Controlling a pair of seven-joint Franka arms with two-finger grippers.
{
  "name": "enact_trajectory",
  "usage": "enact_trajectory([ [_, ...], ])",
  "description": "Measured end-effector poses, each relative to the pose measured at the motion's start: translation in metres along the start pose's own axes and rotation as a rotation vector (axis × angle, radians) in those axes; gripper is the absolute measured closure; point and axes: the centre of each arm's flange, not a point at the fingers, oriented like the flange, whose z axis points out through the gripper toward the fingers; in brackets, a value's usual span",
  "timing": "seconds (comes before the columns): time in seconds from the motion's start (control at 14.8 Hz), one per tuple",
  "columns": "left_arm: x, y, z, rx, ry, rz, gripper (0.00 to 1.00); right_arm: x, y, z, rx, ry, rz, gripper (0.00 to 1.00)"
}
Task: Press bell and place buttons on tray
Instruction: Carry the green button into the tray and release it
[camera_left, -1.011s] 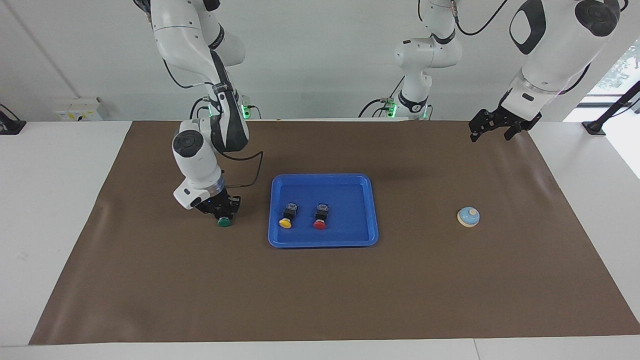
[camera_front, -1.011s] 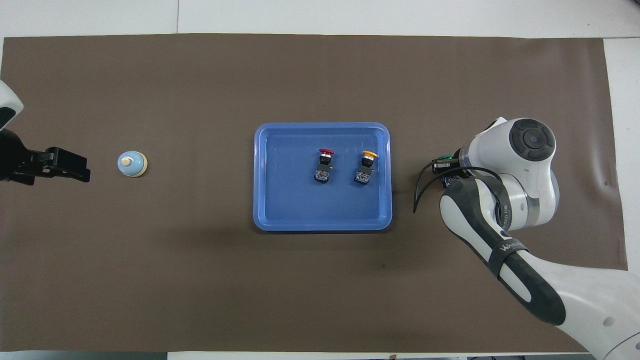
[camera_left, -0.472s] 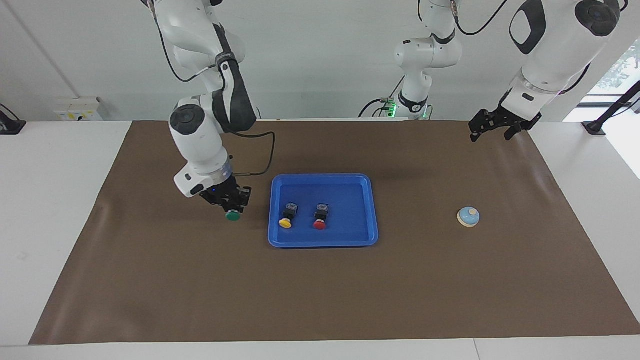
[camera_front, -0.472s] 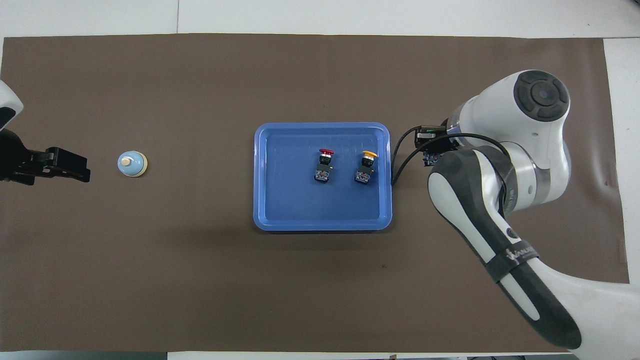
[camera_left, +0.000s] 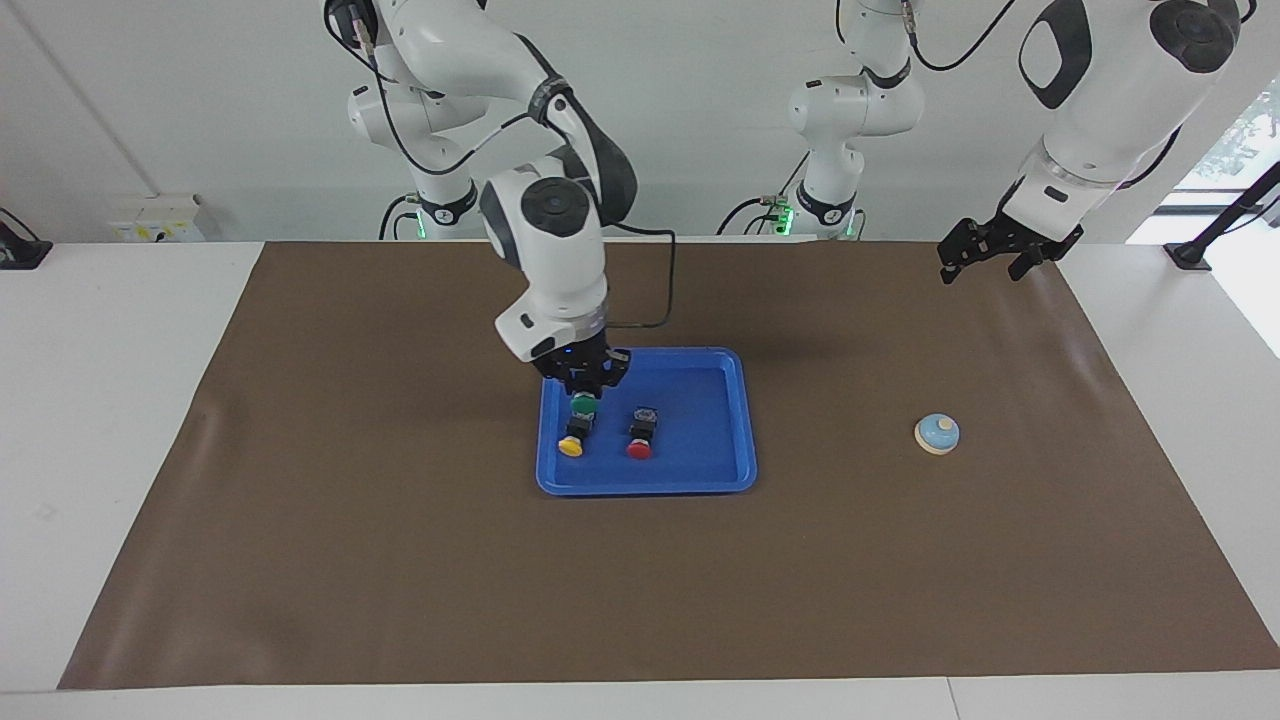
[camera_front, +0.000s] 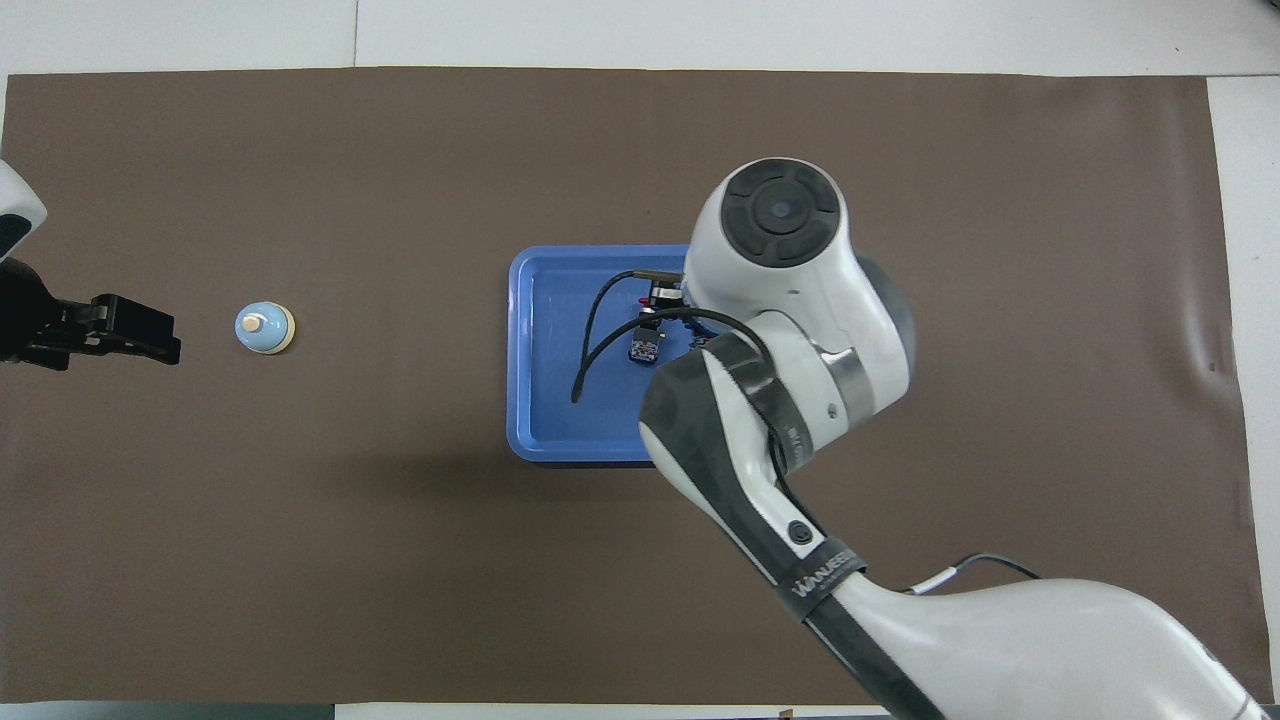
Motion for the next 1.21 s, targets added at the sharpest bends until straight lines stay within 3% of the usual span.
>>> enact_trajectory([
  [0.34,0.000,0.000,0.000,0.000,0.000,0.000,0.00,-0.036,-0.079,0.044,0.012,0.006,0.018,0.59],
  [0.61,0.000,0.000,0.000,0.000,0.000,0.000,0.00,-0.053,-0.105,0.063,0.032,0.015,0.033,0.59],
  [1.21,0.000,0.000,0.000,0.000,0.000,0.000,0.00,-0.043,-0.107,0.085,0.061,0.038,0.049,0.59],
])
